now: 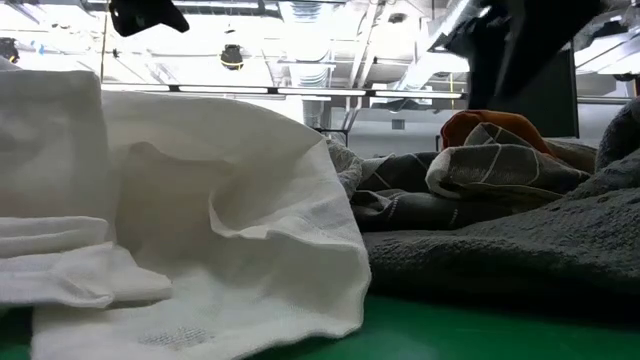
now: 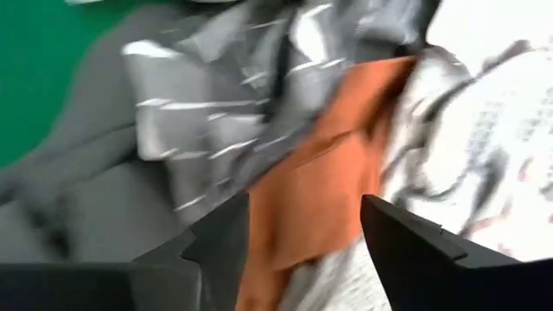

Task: Sort towels by color in basket
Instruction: Put the orange towel into the right transparent bin

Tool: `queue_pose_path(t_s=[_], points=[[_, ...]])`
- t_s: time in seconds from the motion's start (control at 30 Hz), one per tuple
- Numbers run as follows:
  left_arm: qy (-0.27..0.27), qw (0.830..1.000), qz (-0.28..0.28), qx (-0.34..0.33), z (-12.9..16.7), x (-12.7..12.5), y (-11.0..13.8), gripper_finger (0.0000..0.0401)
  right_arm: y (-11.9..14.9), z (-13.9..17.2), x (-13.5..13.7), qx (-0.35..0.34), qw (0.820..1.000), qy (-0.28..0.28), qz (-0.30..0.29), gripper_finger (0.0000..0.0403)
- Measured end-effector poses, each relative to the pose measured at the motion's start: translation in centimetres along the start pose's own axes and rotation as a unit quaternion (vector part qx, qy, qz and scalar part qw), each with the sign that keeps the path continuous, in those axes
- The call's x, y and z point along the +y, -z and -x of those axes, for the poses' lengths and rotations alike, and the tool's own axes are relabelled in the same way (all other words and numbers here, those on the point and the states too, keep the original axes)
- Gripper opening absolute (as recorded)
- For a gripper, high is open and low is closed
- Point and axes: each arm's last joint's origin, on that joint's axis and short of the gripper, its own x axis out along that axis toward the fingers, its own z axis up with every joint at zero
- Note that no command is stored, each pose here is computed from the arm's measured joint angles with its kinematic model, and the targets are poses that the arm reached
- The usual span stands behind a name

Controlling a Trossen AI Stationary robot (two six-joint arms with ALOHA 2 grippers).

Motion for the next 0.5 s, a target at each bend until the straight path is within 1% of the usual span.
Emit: queue_pose_path(t_s=[0.07, 0.13, 0.23, 0.3, 0.33, 0.4, 0.5], points=[[0.000, 1.000, 0.000, 0.000, 0.0, 0.0, 0.0, 0.0155, -0.2, -0.9, 0.1, 0.008, 1.000, 0.007, 0.009, 0.0219], [-0.001, 1.000, -0.001, 0.001, 0.0, 0.0, 0.0, 0.0155, -0.1, -1.8, 0.3, 0.027, 0.999, 0.010, 0.023, 0.0184], [-0.003, 1.000, -0.003, 0.002, 0.0, 0.0, 0.1, 0.0155, 0.0, -2.8, 0.5, 0.047, 0.998, 0.012, 0.036, 0.0108], [-0.004, 1.000, -0.003, 0.001, 0.0, 0.0, 0.0, 0.0155, -0.1, -3.0, 0.6, 0.046, 0.998, 0.012, 0.035, 0.0047], [-0.004, 1.000, -0.003, 0.001, 0.0, 0.0, 0.0, 0.0155, -0.2, -2.8, 0.5, 0.041, 0.999, 0.010, 0.034, 0.0027], [-0.004, 1.000, -0.003, 0.001, 0.0, 0.0, 0.0, 0.0155, -0.5, -1.8, 0.1, 0.022, 0.999, 0.006, 0.024, 0.0021], [-0.005, 1.000, -0.003, 0.000, 0.0, 0.1, 0.0, 0.0155, -1.3, 1.2, -1.1, 0.000, 1.000, 0.009, 0.004, 0.0031]])
